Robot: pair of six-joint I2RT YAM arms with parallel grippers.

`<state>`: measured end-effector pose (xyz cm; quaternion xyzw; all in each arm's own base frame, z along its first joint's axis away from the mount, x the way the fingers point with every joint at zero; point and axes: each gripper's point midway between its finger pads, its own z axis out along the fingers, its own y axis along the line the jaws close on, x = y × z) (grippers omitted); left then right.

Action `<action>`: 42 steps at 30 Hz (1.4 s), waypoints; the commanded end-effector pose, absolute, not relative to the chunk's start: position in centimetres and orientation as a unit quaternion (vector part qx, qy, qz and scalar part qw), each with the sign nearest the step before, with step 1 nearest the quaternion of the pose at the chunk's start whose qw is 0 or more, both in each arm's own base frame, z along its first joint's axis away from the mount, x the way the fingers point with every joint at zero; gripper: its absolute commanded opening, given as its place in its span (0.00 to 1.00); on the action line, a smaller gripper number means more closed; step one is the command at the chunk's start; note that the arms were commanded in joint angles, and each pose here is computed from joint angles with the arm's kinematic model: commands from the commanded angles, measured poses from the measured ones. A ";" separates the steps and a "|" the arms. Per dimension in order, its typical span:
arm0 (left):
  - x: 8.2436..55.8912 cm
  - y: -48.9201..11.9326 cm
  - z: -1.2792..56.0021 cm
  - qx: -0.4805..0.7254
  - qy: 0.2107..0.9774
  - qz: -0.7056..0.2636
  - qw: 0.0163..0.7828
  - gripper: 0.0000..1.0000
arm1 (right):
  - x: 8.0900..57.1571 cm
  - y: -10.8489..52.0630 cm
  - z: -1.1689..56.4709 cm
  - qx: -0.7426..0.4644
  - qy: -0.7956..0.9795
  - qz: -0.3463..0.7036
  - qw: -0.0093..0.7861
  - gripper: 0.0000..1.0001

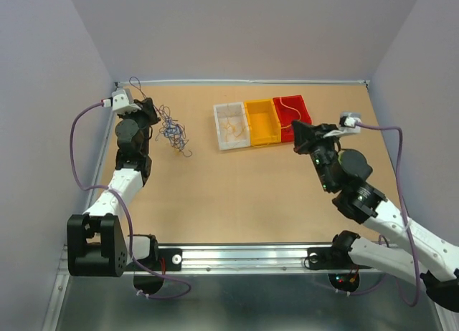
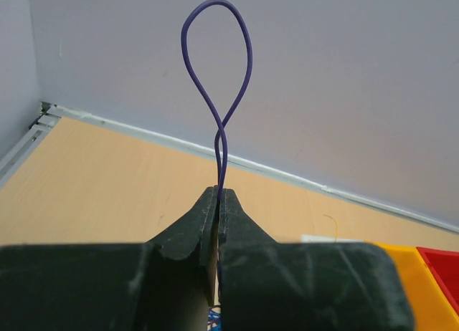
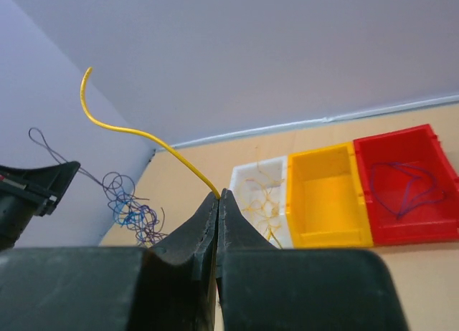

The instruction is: Untangle the cables

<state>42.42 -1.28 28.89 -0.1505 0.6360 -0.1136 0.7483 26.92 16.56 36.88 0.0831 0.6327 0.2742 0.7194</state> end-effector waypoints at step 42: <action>40.1 -2.3 33.5 -0.111 0.570 -0.144 0.802 0.00 | 44.1 28.2 32.0 0.014 0.731 0.233 0.642 0.00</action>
